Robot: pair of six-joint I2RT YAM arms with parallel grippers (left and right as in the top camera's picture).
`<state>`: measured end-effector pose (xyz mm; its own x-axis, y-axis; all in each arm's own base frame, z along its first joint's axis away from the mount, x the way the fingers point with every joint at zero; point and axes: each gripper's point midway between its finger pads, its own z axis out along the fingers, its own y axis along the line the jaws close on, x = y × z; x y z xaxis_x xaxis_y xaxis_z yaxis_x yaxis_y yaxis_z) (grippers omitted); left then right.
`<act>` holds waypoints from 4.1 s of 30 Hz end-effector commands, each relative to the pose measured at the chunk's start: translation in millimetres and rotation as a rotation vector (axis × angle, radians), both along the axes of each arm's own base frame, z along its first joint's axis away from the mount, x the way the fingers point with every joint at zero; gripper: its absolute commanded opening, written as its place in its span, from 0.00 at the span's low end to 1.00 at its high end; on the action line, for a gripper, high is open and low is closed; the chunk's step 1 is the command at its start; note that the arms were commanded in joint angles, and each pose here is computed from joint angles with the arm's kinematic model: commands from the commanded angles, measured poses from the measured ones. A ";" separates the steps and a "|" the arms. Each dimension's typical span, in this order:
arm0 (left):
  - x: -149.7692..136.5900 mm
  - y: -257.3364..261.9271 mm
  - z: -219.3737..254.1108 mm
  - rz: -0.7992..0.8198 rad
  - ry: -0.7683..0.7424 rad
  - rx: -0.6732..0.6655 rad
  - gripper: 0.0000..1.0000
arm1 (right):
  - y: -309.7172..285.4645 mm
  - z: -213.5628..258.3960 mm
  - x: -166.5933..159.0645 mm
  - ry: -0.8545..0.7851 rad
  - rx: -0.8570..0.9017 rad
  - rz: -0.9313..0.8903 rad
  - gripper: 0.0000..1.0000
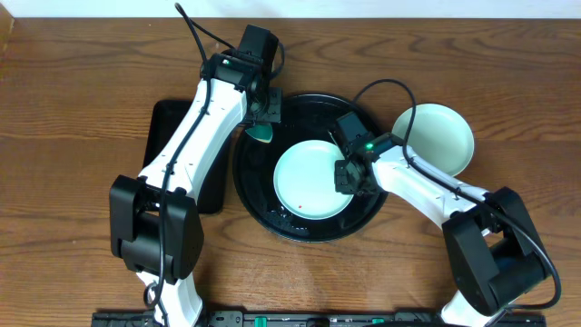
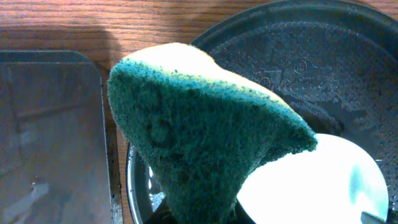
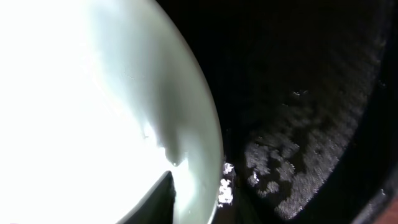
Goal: Clean dirty plates on tray and stack at the side
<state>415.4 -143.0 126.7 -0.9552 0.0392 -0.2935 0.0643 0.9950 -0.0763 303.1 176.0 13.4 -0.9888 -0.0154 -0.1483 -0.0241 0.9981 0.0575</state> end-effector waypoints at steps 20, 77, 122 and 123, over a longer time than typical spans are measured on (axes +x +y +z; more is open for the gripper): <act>-0.5 1.5 -0.3 0.012 0.004 0.000 0.08 | 22.4 -22.9 72.7 -0.179 0.180 0.416 0.15; -46.5 -63.7 -130.6 -0.018 -0.030 -0.147 0.07 | -34.6 -18.3 27.1 0.078 0.050 -0.303 0.01; -6.5 -0.4 46.1 0.055 -0.383 -0.174 0.08 | -14.8 4.5 23.2 0.096 0.207 -0.093 0.01; -10.4 3.7 41.8 0.060 -0.358 -0.162 0.08 | -16.2 12.3 25.1 0.075 0.213 -0.085 0.01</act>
